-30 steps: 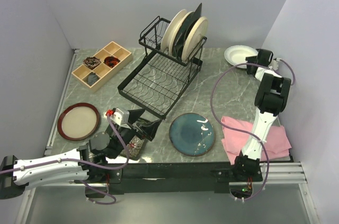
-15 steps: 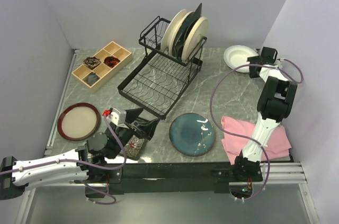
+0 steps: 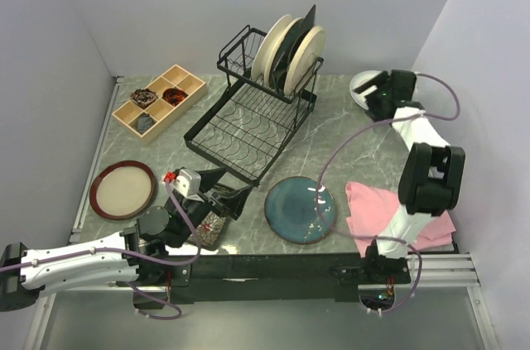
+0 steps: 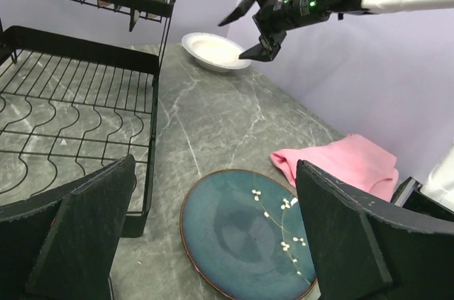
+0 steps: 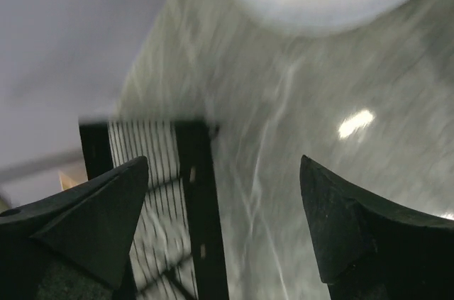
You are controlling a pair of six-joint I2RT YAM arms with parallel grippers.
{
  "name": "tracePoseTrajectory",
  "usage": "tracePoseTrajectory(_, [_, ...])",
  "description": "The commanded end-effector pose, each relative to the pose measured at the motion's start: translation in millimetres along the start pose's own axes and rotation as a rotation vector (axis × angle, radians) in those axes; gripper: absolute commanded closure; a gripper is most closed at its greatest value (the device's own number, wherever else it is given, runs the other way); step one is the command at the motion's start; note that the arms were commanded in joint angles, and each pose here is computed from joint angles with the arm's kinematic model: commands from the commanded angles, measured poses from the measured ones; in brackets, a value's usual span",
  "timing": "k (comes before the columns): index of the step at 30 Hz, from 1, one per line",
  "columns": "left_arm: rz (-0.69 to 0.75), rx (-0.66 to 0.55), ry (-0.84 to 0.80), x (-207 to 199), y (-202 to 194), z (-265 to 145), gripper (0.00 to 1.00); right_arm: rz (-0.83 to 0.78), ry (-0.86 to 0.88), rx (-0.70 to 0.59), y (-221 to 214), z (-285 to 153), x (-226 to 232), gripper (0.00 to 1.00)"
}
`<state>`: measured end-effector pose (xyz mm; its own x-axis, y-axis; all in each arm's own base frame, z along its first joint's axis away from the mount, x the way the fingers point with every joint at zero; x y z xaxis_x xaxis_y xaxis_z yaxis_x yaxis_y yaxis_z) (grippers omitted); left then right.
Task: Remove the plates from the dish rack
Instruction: Place the plate at the corner of the board, then unload the plate from the dish rack.
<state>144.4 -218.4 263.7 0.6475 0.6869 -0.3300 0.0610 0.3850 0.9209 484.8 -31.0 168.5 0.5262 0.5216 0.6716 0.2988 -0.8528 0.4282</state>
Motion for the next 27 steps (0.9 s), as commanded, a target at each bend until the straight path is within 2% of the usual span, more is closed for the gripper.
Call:
tracePoseTrajectory(1, [-0.015,-0.041,-0.022,-14.2,31.0,9.3,0.00,-0.203,0.170,0.014,-30.6,-60.7,35.9,0.01])
tracePoseTrajectory(4, [-0.020,-0.024,-0.010,-17.3,41.6,15.2,0.01,-0.246,0.277,-0.038,-46.5,-122.9,50.5,0.00])
tracePoseTrajectory(6, [-0.030,-0.002,-0.015,-20.4,42.4,21.1,0.01,-0.263,0.340,0.008,-69.1,-145.8,45.9,0.00])
tracePoseTrajectory(7, [-0.041,-0.025,-0.007,-20.8,57.7,26.9,0.01,-0.291,0.411,0.012,-81.0,-171.6,49.8,0.00])
tracePoseTrajectory(9, [-0.025,0.052,-0.049,-26.9,51.3,37.6,0.01,-0.357,0.470,0.042,-98.9,-197.3,48.6,0.00])
tracePoseTrajectory(10, [-0.030,0.030,-0.031,-22.5,73.2,48.4,0.01,-0.403,0.527,0.029,-106.0,-219.6,46.3,0.00])
tracePoseTrajectory(12, [-0.043,0.097,-0.061,-23.6,71.3,62.3,0.02,-0.443,0.593,0.040,-120.2,-241.7,43.3,0.00])
tracePoseTrajectory(13, [-0.051,0.050,-0.028,-11.6,94.7,72.5,0.03,-0.448,0.649,0.031,-127.3,-258.7,37.2,0.00])
tracePoseTrajectory(15, [-0.102,0.063,-0.102,-13.9,103.8,85.6,0.07,-0.458,0.752,0.006,-133.6,-277.3,37.1,0.00])
tracePoseTrajectory(16, [-0.102,0.011,-0.074,0.0,128.5,94.3,0.08,-0.461,0.796,-0.011,-137.7,-288.4,30.2,0.00])
tracePoseTrajectory(18, [-0.092,0.055,-0.118,4.4,132.2,113.4,0.08,-0.462,0.846,-0.053,-137.7,-298.8,27.7,0.00])
tracePoseTrajectory(19, [-0.063,0.045,-0.089,11.3,155.5,122.6,0.09,-0.461,0.867,-0.072,-139.7,-303.5,21.8,0.00])
tracePoseTrajectory(20, [0.004,0.100,-0.054,24.8,144.4,142.0,0.13,-0.462,0.894,-0.087,-139.8,-308.4,22.4,0.00])
tracePoseTrajectory(21, [0.052,0.067,-0.044,23.6,168.2,152.6,0.14,-0.463,0.911,-0.089,-141.0,-311.7,21.7,0.00])
tracePoseTrajectory(22, [0.089,0.104,-0.007,35.5,164.2,160.2,0.16,-0.465,0.924,-0.098,-140.6,-315.9,21.5,0.00])
tracePoseTrajectory(23, [0.141,0.141,0.011,48.2,153.9,175.8,0.23,-0.464,0.927,-0.090,-142.0,-317.8,20.8,0.00])
tracePoseTrajectory(24, [0.166,0.118,0.001,48.3,170.4,184.8,0.27,-0.463,0.934,-0.086,-142.3,-319.7,21.2,0.00])
tracePoseTrajectory(26, [0.194,0.154,0.034,76.9,165.9,204.3,0.39,-0.461,0.951,-0.066,-145.5,-322.4,21.2,0.00])
tracePoseTrajectory(27, [0.203,0.126,0.023,78.7,181.4,212.0,0.39,-0.462,0.949,-0.061,-145.8,-322.6,21.4,0.00])
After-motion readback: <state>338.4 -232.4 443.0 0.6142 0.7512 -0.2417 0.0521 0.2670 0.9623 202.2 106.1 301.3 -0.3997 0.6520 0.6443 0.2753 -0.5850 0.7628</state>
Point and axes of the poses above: each gripper's point midway between its finger pads, its own z axis out along the fingers, its own x axis along the line the jaws close on, y = z × x, the point moved 3 cm from there along -z, back along the fingers
